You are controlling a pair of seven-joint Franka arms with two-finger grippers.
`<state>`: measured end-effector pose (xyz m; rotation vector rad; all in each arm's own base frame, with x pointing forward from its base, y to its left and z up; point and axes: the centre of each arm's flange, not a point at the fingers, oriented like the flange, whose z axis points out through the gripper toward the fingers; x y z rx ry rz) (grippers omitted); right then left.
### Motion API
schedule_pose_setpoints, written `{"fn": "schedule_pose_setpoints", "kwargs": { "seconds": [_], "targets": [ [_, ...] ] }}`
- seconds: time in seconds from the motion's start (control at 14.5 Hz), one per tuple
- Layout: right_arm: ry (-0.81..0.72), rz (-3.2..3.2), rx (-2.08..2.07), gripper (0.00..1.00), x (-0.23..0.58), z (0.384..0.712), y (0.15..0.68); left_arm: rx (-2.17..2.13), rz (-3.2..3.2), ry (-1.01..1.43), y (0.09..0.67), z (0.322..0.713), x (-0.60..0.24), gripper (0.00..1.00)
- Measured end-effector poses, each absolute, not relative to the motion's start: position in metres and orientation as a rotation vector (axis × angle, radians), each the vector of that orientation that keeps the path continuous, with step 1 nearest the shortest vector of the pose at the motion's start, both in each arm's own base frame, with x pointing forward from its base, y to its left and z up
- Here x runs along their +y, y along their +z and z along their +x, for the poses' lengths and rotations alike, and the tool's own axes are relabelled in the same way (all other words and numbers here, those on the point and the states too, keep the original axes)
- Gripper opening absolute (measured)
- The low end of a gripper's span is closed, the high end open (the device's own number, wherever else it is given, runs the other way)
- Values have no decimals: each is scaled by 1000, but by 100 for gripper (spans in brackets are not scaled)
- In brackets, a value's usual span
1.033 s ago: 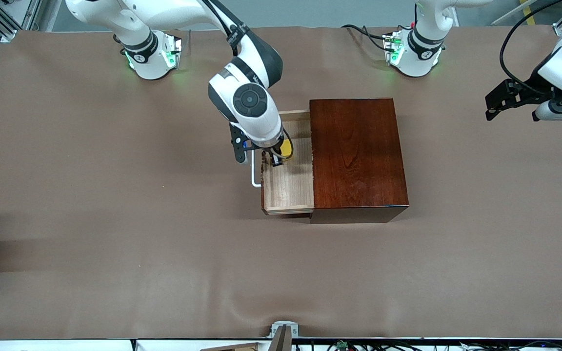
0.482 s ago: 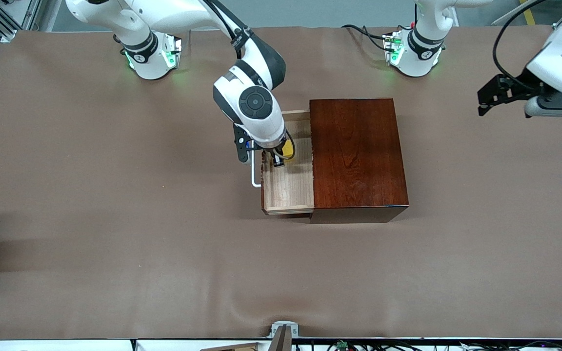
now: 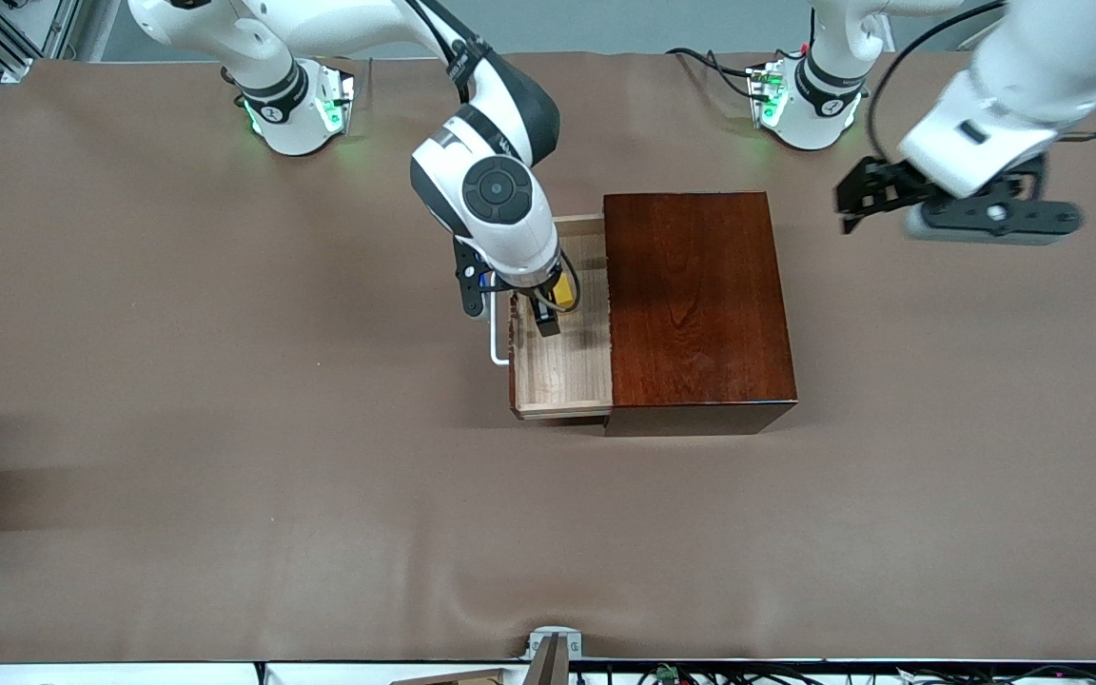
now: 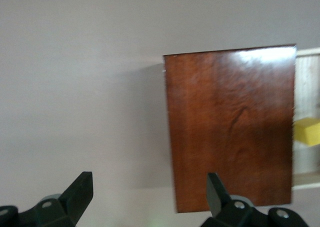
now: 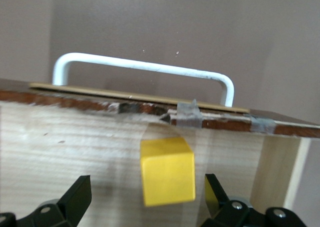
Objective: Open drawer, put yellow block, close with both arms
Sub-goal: 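Drop the cube into the drawer while the left gripper reaches the box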
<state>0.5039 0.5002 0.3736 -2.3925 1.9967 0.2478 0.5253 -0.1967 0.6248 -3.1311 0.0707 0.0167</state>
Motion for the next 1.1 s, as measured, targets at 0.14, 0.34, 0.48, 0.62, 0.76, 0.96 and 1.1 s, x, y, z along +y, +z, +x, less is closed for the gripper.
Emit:
{"fn": "schedule_pose_setpoints", "kwargs": {
  "seconds": [0.14, 0.34, 0.48, 0.62, 0.76, 0.96, 1.1],
  "targets": [
    [247, -2381, 2013, 100, 494, 514, 392, -7, -3135, 68, 606, 525, -238, 100],
    [240, -2325, 2042, 100, 474, 539, 415, -151, -3137, 114, 582, 519, -300, 100],
    [226, -2272, 2050, 100, 460, 556, 434, -254, -3150, 98, 572, 514, -338, 100],
    [214, -2218, 2060, 100, 441, 574, 455, -371, -3161, 88, 561, 506, -376, 100],
    [213, -2236, 2050, 100, 421, 585, 467, -483, -3173, 83, 548, 496, -416, 100],
    [217, -2307, 2002, 100, 397, 592, 488, -677, -3204, 74, 523, 481, -478, 100],
    [212, -2350, 1951, 100, 376, 600, 503, -775, -3209, 63, 503, 473, -510, 100]
  ]
}}
